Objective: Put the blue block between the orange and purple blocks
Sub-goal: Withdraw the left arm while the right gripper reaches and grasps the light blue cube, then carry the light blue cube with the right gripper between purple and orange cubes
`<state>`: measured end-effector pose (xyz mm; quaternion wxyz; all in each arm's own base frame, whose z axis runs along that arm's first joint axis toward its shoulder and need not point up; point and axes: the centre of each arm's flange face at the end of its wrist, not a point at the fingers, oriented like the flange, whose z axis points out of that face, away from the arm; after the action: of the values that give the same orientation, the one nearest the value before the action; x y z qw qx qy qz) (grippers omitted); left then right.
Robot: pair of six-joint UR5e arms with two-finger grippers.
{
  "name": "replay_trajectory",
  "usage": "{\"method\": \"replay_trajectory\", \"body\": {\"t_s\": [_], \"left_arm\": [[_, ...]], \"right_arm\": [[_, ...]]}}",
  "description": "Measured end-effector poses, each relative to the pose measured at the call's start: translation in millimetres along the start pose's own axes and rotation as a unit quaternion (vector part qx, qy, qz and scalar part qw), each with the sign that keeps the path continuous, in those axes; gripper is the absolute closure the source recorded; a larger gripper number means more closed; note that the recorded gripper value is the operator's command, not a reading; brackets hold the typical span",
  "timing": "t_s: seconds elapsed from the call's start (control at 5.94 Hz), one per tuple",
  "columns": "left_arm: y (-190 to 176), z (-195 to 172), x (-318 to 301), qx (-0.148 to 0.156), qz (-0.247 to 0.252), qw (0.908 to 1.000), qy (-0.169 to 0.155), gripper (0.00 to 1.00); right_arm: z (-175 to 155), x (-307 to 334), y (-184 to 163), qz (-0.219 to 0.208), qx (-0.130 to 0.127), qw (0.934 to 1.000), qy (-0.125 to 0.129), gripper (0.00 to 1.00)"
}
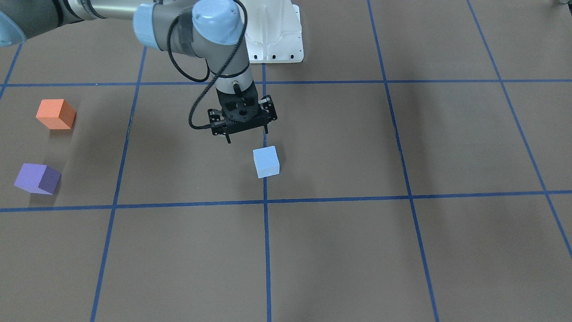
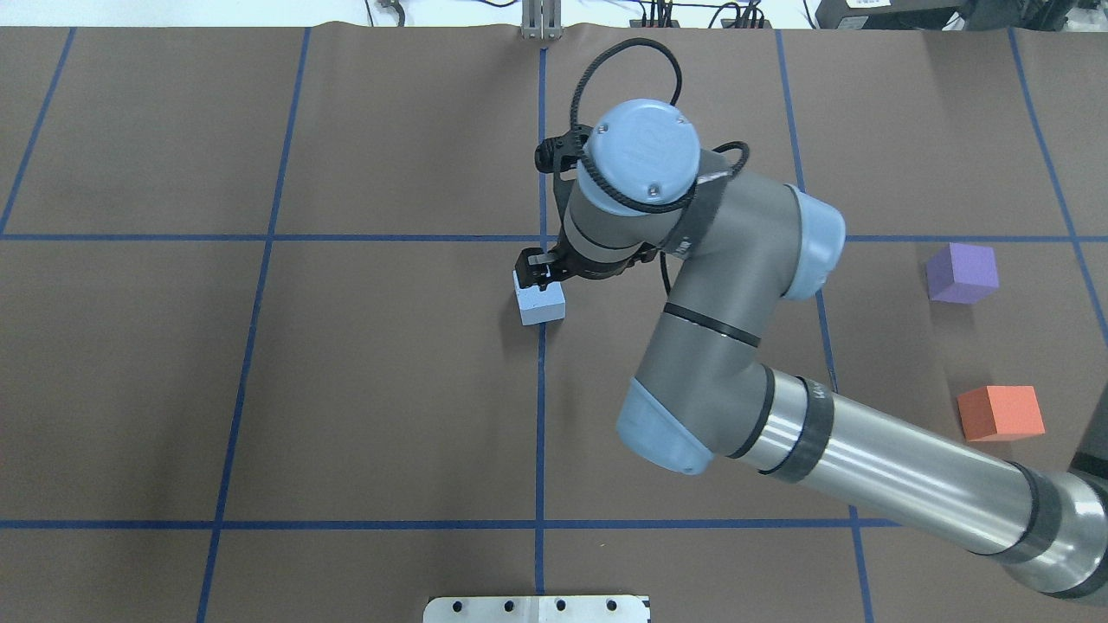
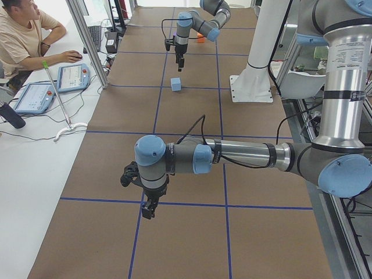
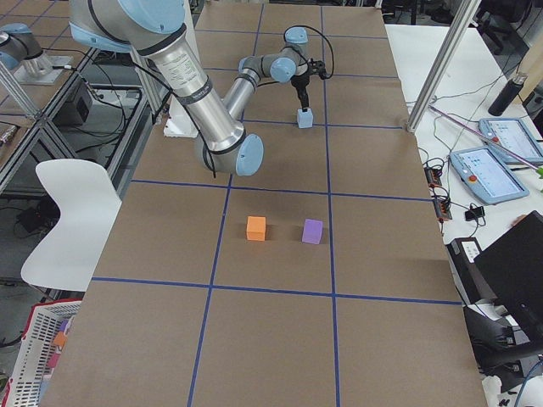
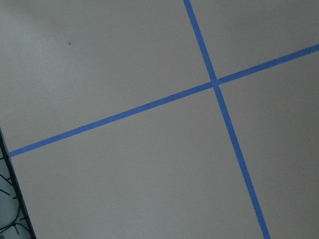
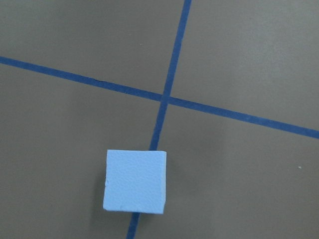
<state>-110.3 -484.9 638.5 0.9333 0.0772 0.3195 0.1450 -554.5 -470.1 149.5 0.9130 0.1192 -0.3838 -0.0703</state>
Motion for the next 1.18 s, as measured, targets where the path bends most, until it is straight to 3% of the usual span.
{"method": "replay_trajectory", "body": {"t_s": [0.5, 0.67, 0.84, 1.01, 1.18], "left_arm": [[-0.8, -1.5, 1.3, 0.002, 0.002, 1.0000, -0.001, 0.00], [-0.9, -1.8, 1.4, 0.002, 0.002, 1.0000, -0.001, 0.00], [-0.7, -2.1, 1.1, 0.002, 0.002, 1.0000, -0.001, 0.00], [-0.8, -2.2, 1.1, 0.002, 0.002, 1.0000, -0.001, 0.00], [-0.9, -2.0, 1.4, 0.002, 0.003, 1.0000, -0.001, 0.00]], "right_arm": [[54.7, -18.7, -9.4, -0.007, -0.003, 0.9998, 0.019, 0.02], [64.1, -19.5, -5.8, -0.008, -0.006, 0.9996, 0.025, 0.31], [70.2, -20.9, -3.0, -0.008, -0.010, 0.9995, 0.028, 0.86], [70.0, -23.4, -3.1, -0.008, -0.009, 0.9996, 0.027, 1.00], [63.5, -27.4, -6.0, -0.008, -0.004, 0.9997, 0.021, 1.00]]}}
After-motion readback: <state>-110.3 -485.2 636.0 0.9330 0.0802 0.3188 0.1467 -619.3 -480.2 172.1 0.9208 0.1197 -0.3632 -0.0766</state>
